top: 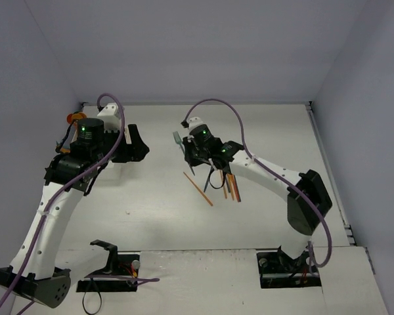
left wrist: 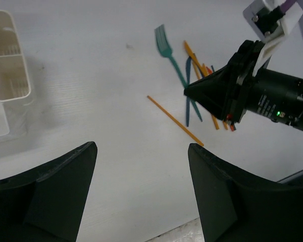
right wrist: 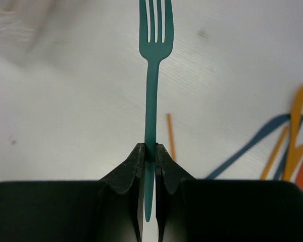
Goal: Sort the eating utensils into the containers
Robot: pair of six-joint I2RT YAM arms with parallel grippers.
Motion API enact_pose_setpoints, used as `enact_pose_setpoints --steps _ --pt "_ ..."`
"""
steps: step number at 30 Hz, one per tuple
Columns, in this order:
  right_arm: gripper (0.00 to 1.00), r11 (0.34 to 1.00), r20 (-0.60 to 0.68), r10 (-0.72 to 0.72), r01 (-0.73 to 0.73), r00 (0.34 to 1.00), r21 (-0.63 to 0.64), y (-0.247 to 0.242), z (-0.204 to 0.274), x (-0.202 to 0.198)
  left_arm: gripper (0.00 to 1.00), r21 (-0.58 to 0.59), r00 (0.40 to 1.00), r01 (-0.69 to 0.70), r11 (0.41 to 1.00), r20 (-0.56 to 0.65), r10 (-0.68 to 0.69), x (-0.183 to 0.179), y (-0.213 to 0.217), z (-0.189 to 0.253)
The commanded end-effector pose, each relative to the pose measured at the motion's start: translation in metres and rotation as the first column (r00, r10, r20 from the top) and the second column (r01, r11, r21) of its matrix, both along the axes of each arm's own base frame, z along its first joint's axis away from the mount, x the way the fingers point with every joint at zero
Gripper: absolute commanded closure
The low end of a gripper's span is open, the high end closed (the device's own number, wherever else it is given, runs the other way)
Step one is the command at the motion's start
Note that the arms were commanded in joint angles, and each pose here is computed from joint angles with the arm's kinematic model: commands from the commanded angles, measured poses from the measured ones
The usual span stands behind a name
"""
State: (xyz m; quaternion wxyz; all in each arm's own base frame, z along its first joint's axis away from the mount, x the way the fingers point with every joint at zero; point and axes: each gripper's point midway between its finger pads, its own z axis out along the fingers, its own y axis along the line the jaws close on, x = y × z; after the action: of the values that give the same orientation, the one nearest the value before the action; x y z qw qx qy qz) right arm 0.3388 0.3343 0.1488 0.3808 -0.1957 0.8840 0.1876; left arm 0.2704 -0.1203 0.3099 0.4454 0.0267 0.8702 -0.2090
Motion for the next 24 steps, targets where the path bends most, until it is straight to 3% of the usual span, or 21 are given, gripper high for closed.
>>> enact_pose_setpoints --steps 1,9,16,24 --pt "1.00 0.950 0.229 0.254 -0.287 0.940 0.125 0.031 0.089 -0.028 0.30 -0.117 0.985 0.150 0.982 0.100 -0.139 0.004 -0.032 0.039" --pt "1.00 0.845 0.297 0.425 -0.492 0.855 0.209 0.047 0.133 -0.074 0.30 -0.142 0.986 0.140 0.980 0.113 -0.125 0.016 -0.038 0.046" --pt "1.00 0.794 0.316 0.486 -0.563 0.815 0.230 0.050 0.144 -0.091 0.32 -0.154 0.978 0.173 0.973 0.142 -0.152 0.021 -0.050 0.054" --pt "1.00 0.774 0.338 0.501 -0.587 0.797 0.237 0.048 0.154 -0.098 0.55 -0.149 0.982 0.164 0.975 0.117 -0.148 0.027 -0.058 0.048"
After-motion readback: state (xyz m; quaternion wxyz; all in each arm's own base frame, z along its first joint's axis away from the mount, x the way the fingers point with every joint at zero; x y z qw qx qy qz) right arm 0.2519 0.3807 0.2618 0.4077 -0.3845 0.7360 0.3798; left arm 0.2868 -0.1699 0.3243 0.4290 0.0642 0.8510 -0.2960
